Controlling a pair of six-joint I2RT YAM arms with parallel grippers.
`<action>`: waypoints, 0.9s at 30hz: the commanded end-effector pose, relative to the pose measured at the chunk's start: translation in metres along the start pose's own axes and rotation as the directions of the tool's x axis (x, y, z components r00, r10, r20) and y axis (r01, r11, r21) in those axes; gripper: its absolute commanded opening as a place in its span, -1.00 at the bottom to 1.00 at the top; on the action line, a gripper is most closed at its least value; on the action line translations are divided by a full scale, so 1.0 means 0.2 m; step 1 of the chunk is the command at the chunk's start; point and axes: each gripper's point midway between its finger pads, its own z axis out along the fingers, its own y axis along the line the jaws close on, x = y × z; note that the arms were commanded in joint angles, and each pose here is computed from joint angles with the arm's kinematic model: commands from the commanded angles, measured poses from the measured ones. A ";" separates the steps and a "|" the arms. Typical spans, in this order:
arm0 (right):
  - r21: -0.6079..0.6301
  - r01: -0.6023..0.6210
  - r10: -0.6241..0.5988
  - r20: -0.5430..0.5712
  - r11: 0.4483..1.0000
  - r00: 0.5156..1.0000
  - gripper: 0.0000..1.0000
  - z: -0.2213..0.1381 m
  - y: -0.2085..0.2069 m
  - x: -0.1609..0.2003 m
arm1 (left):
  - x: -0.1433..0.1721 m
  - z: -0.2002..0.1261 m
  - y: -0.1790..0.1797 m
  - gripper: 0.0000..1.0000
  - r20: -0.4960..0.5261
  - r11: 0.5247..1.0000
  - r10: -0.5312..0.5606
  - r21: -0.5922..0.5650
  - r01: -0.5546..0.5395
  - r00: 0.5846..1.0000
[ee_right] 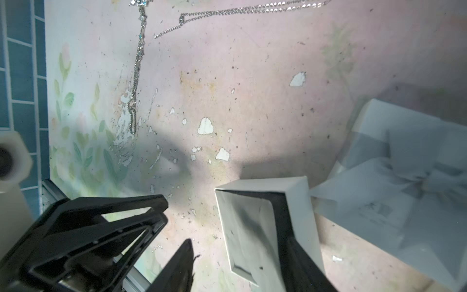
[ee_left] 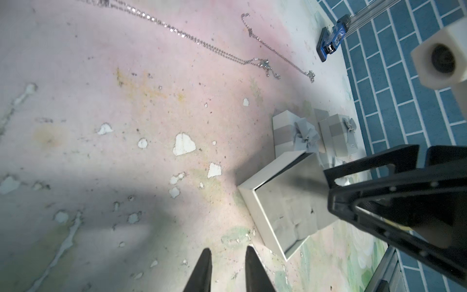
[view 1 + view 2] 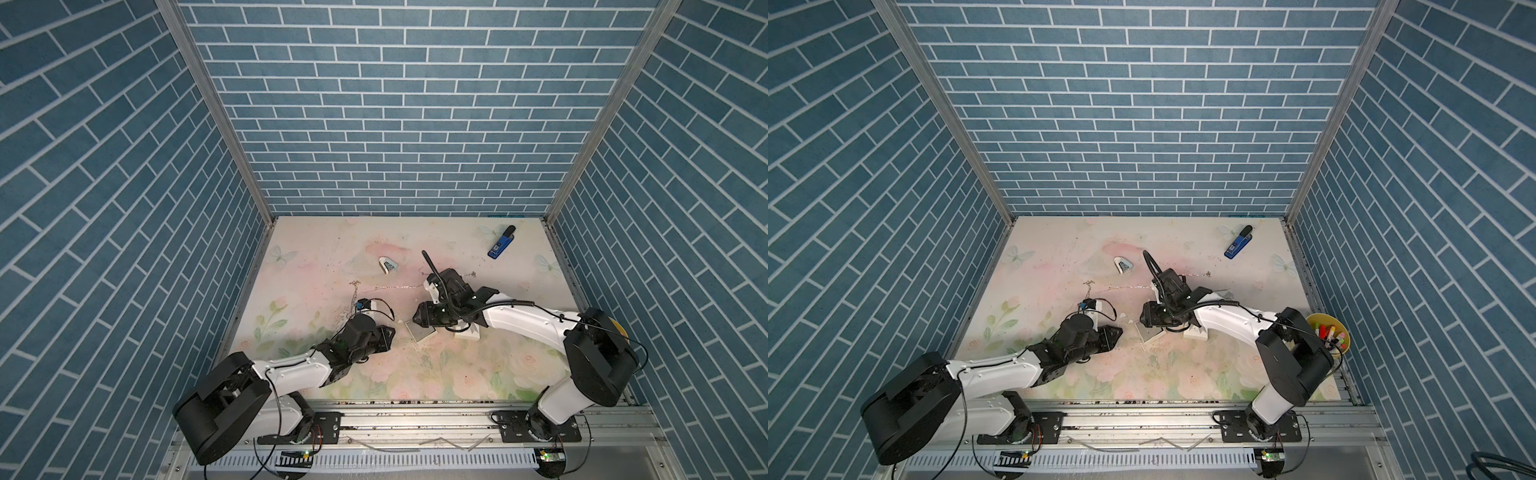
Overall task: Take the necklace out of the lift-off lid jewelry box
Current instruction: Place the inner lining in the jewelry box.
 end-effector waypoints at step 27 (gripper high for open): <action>0.093 0.116 -0.097 -0.185 0.989 0.978 -0.06 0.19 -0.10 0.11 | 0.01 0.01 -0.02 -0.49 -0.062 0.994 0.106 -0.034 -0.108 0.992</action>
